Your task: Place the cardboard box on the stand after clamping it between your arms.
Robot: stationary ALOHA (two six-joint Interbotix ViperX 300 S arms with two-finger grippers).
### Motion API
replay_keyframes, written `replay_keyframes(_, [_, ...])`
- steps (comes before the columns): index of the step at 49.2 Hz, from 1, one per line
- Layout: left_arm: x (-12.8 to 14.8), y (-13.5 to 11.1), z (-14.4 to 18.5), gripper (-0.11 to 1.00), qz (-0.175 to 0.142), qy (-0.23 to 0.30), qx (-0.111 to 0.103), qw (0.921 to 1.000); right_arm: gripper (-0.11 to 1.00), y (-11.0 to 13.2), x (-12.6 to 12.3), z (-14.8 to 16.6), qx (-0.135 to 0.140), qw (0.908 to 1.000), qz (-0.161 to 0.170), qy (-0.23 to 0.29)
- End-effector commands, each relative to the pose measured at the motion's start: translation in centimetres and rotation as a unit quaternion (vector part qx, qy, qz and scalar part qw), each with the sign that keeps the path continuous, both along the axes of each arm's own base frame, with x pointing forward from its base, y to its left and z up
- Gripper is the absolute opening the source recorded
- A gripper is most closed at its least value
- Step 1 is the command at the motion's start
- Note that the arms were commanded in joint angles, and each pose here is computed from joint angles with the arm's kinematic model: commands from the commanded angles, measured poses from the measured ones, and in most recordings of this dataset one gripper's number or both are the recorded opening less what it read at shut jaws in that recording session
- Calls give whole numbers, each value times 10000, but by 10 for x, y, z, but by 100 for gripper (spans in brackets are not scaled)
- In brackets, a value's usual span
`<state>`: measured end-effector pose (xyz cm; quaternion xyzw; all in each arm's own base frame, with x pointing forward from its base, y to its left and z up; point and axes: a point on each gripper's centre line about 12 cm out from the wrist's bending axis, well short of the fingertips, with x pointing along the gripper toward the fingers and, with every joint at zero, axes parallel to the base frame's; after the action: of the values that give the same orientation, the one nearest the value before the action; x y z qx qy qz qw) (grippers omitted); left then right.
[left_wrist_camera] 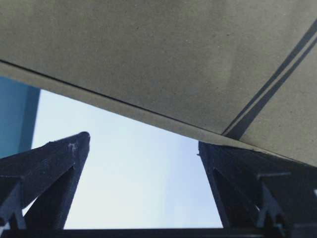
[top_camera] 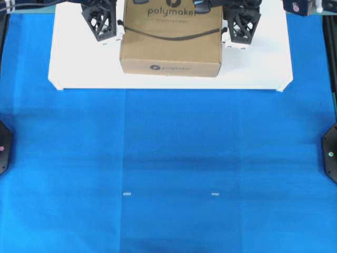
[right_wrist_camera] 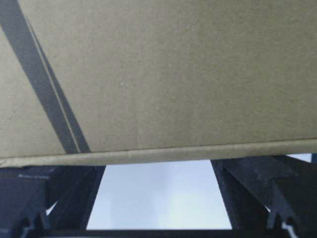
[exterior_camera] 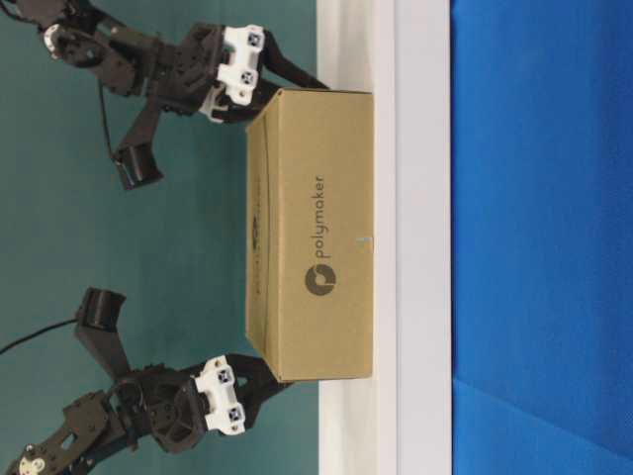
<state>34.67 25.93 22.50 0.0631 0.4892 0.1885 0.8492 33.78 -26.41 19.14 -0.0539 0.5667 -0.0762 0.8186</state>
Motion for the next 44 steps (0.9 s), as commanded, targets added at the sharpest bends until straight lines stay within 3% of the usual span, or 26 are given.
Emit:
replay_keyframes(1, [18, -12, 18, 87, -110, -539, 157, 9984, 98, 8, 22, 16, -160, 9984, 84, -537])
replay_keyframes(28, [-15, -3, 9, 87, 180, -381, 83, 9991, 98, -11, -20, 1, -157, 9987, -313, -370])
replay_keyframes(44, [-45, -8, 12, 87, 130, -248, 218, 9994, 98, -12, -52, 8, -239, 9968, -612, -454])
